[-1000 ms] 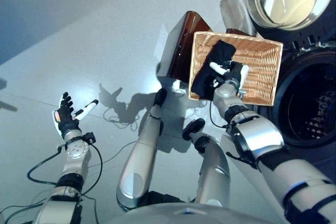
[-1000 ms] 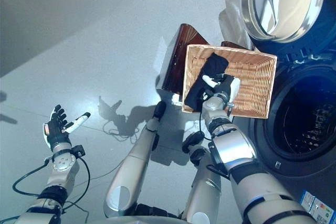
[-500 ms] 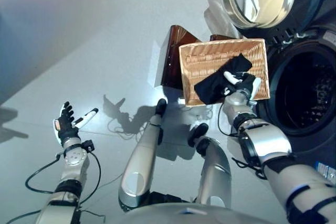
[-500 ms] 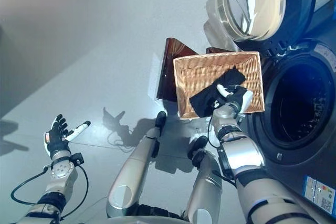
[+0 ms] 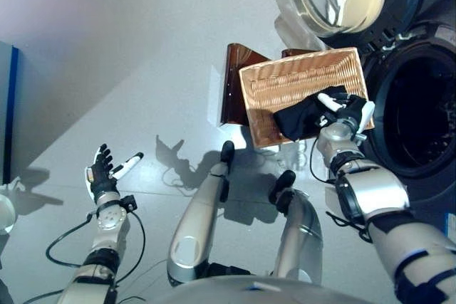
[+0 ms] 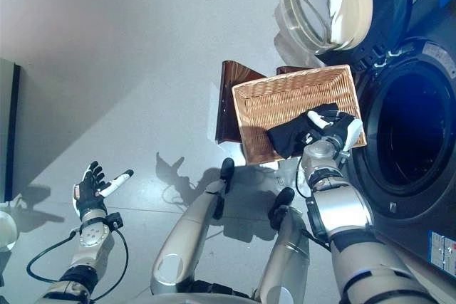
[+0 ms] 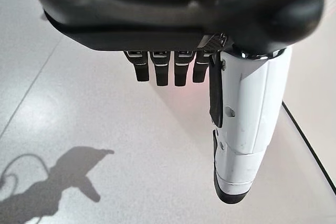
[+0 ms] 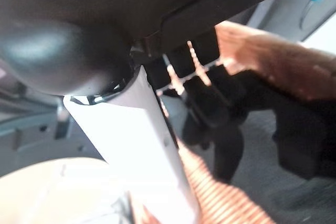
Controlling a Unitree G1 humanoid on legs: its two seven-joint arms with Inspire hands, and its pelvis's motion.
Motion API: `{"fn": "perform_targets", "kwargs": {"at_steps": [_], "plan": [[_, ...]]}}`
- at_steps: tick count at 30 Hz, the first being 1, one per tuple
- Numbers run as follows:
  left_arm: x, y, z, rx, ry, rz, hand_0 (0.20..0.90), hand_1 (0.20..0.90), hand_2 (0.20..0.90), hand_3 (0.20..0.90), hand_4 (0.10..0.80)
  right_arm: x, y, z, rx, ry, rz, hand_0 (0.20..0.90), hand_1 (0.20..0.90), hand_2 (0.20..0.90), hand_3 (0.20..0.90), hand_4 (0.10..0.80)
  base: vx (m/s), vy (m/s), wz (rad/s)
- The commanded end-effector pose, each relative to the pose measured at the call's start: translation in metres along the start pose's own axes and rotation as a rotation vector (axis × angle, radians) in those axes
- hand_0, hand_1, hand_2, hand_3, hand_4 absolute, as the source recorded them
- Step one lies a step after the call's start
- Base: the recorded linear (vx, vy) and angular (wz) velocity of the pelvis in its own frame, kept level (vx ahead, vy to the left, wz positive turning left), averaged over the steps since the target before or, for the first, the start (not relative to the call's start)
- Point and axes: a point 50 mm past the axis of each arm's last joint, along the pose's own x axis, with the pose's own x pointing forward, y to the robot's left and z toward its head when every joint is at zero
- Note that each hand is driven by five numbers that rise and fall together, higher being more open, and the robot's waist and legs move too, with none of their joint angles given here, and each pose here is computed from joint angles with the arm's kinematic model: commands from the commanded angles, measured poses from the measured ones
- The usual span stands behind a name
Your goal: Pick up the clothes and place them into the washing machine
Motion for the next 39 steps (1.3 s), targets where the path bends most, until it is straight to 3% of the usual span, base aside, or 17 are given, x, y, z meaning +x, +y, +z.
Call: {"fn": "perform_targets", "kwargs": {"at_steps": [1, 13, 30, 39], "plan": [[-0.002, 0.031, -0.003, 0.027, -0.039, 0.093, 0.900, 0.900, 0.900, 0.900, 0.800, 0.012, -0.018, 0.037, -0.039, -0.132, -0.091, 0.900, 0.900, 0.900, 0.900, 0.800, 0.000, 0.000, 0.00], [0.003, 0.022, 0.022, -0.009, -0.144, 0.085, 0.900, 0.900, 0.900, 0.900, 0.800, 0.001, 0.007, 0.049, -0.420, -0.288, -0.014, 0.900, 0.900, 0.900, 0.900, 0.800, -0.010, -0.014, 0.08], [-0.006, -0.006, 0.039, -0.057, -0.231, -0.001, 0.900, 0.900, 0.900, 0.900, 0.800, 0.016, -0.018, 0.068, -0.581, -0.310, -0.083, 0.900, 0.900, 0.900, 0.900, 0.800, -0.002, 0.007, 0.03], [-0.009, 0.001, 0.040, -0.063, -0.240, 0.028, 0.900, 0.900, 0.900, 0.900, 0.800, 0.014, -0.017, 0.098, -0.587, -0.400, -0.102, 0.900, 0.900, 0.900, 0.900, 0.800, -0.004, 0.026, -0.01]]}}
